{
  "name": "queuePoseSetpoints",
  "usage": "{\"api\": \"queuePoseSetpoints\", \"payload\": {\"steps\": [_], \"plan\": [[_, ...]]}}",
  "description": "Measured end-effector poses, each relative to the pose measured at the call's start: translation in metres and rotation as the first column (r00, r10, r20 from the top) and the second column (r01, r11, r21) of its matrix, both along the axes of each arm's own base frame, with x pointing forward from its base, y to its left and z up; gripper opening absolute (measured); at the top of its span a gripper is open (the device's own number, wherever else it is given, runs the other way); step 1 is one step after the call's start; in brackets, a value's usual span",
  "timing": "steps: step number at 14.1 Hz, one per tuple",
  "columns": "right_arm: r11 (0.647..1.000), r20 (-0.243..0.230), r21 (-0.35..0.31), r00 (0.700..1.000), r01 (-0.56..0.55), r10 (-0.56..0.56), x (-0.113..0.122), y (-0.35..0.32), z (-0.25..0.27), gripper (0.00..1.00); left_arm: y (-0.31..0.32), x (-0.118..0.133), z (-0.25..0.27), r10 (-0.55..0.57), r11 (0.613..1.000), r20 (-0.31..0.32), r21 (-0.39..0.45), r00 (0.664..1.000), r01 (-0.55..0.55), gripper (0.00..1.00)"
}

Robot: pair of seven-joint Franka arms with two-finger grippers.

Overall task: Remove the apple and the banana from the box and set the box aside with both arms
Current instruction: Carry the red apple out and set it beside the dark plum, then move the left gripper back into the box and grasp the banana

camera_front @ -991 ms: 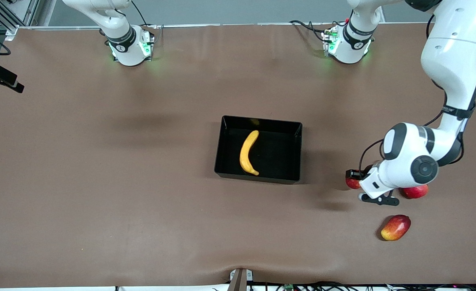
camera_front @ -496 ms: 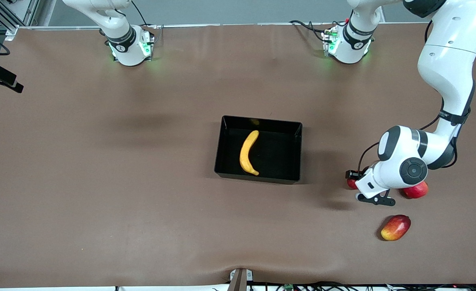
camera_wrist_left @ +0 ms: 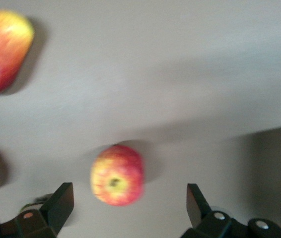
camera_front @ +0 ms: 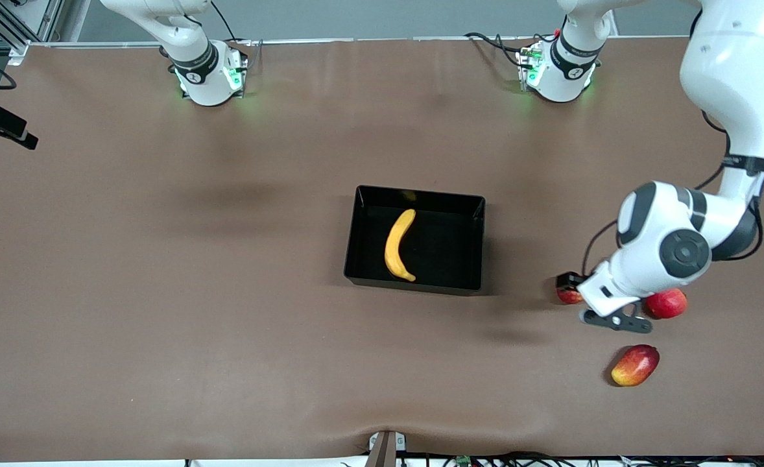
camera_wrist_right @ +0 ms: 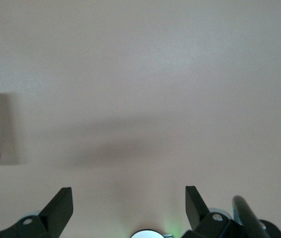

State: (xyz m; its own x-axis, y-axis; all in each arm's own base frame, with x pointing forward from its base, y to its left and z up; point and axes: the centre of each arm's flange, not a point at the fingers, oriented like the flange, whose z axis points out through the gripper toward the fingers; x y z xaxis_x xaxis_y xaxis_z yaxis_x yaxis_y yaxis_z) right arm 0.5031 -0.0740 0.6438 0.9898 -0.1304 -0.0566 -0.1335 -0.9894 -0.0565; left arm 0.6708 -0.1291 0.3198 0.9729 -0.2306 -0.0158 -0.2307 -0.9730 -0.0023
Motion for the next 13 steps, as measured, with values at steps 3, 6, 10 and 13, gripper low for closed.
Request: {"api": "queuePoseSetpoints", "payload": {"steps": [3,6,10,13], "plan": [[1.000,0.002,0.017,1.000,0.001,-0.001,0.000,0.001,0.000,1.00,-0.102,-0.031,0.022,0.013,0.998,0.003,-0.062,1.000,-0.013,1.00],[1.000,0.002,0.020,1.000,0.009,-0.009,0.000,-0.003,-0.001,1.00,-0.216,-0.086,0.026,0.071,0.994,-0.017,-0.076,0.997,-0.072,1.00],[0.999,-0.011,0.045,1.000,0.012,-0.011,0.006,-0.002,-0.009,1.00,-0.310,-0.141,0.005,0.022,0.997,-0.001,-0.070,1.000,-0.022,1.00],[0.998,-0.023,0.053,0.999,-0.022,0.023,0.013,-0.003,-0.020,1.00,-0.330,-0.147,-0.035,-0.017,0.996,0.025,-0.084,1.000,0.019,1.00]]}}
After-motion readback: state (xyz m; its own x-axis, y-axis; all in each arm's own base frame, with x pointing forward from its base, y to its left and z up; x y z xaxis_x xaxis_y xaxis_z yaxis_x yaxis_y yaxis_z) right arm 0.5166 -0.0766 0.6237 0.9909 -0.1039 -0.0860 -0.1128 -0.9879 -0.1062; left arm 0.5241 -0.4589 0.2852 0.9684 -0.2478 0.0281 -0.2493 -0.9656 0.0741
